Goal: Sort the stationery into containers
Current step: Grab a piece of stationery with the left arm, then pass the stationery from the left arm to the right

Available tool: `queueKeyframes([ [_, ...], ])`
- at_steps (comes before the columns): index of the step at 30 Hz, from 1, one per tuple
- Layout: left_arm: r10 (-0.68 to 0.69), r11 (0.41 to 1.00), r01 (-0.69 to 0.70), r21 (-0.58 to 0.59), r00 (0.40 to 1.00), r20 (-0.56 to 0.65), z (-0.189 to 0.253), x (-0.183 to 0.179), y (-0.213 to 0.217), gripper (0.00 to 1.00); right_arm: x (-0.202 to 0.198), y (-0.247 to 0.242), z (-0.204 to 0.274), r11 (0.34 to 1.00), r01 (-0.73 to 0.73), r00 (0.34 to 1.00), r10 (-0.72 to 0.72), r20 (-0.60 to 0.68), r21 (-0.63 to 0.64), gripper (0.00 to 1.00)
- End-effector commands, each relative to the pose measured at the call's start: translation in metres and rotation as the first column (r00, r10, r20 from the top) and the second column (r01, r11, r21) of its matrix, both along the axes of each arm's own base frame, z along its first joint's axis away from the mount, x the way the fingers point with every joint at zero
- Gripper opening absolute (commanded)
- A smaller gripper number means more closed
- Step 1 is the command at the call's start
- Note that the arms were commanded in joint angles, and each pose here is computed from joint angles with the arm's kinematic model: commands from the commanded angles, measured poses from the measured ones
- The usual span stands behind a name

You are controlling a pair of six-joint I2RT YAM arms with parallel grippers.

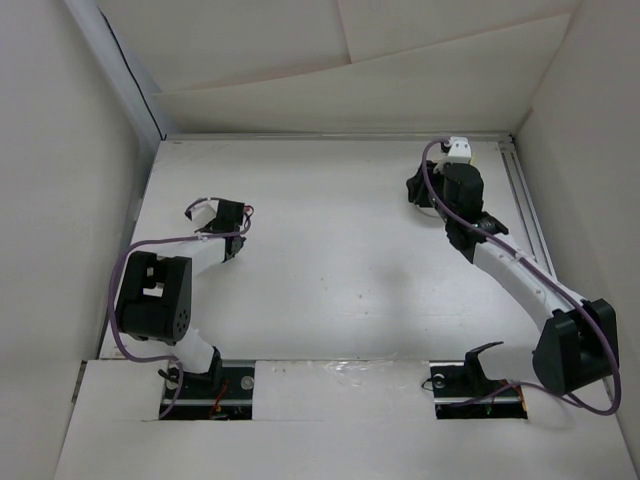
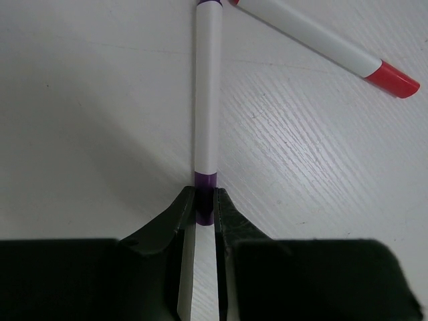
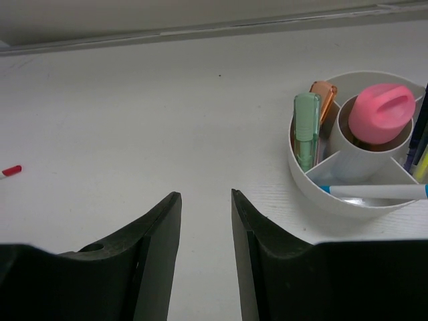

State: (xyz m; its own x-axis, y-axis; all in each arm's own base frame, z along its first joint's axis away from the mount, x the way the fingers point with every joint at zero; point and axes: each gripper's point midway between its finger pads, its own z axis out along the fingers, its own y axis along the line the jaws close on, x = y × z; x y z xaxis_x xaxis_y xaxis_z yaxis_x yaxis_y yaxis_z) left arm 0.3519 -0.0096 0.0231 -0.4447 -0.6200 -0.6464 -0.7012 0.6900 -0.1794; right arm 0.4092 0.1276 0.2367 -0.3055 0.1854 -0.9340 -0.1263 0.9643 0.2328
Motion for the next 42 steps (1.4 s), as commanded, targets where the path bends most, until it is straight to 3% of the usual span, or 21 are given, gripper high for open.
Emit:
queueKeyframes([
  [1,-0.021,1.000,0.021,0.007,0.997,-0.075,-0.006,-0.017,-0.001,0.00,-0.002,0.001,0.017,0.999,-0.020,0.999,0.018,0.048,0.029,0.42],
  [5,-0.110,0.993,0.109,-0.037,0.994,-0.023,0.008,-0.019,-0.030,0.00,-0.003,0.005,0.017,0.998,-0.045,0.998,0.043,0.047,0.034,0.43],
  [11,-0.255,0.960,0.262,-0.103,0.964,0.079,0.040,-0.039,-0.075,0.00,-0.001,0.037,0.009,0.975,-0.212,0.977,0.212,0.014,0.059,0.60],
  [13,-0.311,0.932,0.337,-0.131,0.932,0.185,0.064,-0.037,-0.088,0.00,0.003,0.055,0.004,0.952,-0.296,0.955,0.298,-0.005,0.081,0.67],
  [16,-0.419,0.846,0.496,-0.193,0.844,0.335,0.090,-0.043,-0.116,0.00,-0.006,0.095,-0.010,0.869,-0.475,0.874,0.484,-0.044,0.137,0.72],
  [18,-0.455,0.808,0.557,-0.192,0.797,0.398,0.101,-0.047,-0.125,0.00,-0.009,0.111,-0.016,0.839,-0.522,0.843,0.535,-0.058,0.153,0.74],
  [20,-0.481,0.756,0.635,-0.160,0.705,0.521,0.133,-0.046,-0.137,0.00,-0.011,0.126,-0.025,0.814,-0.553,0.816,0.573,-0.082,0.178,0.77],
  [28,-0.574,0.483,0.870,-0.099,0.401,0.714,0.175,-0.070,-0.187,0.00,-0.047,0.189,0.006,0.612,-0.729,0.661,0.746,0.081,0.306,0.77],
  [32,-0.573,0.412,0.908,-0.073,0.321,0.754,0.182,-0.079,-0.197,0.00,-0.055,0.206,0.018,0.576,-0.759,0.629,0.769,0.116,0.303,0.77],
  [42,-0.559,0.330,0.942,-0.054,0.241,0.793,0.193,-0.091,-0.207,0.00,-0.058,0.236,0.021,0.492,-0.794,0.569,0.808,0.153,0.357,0.66],
])
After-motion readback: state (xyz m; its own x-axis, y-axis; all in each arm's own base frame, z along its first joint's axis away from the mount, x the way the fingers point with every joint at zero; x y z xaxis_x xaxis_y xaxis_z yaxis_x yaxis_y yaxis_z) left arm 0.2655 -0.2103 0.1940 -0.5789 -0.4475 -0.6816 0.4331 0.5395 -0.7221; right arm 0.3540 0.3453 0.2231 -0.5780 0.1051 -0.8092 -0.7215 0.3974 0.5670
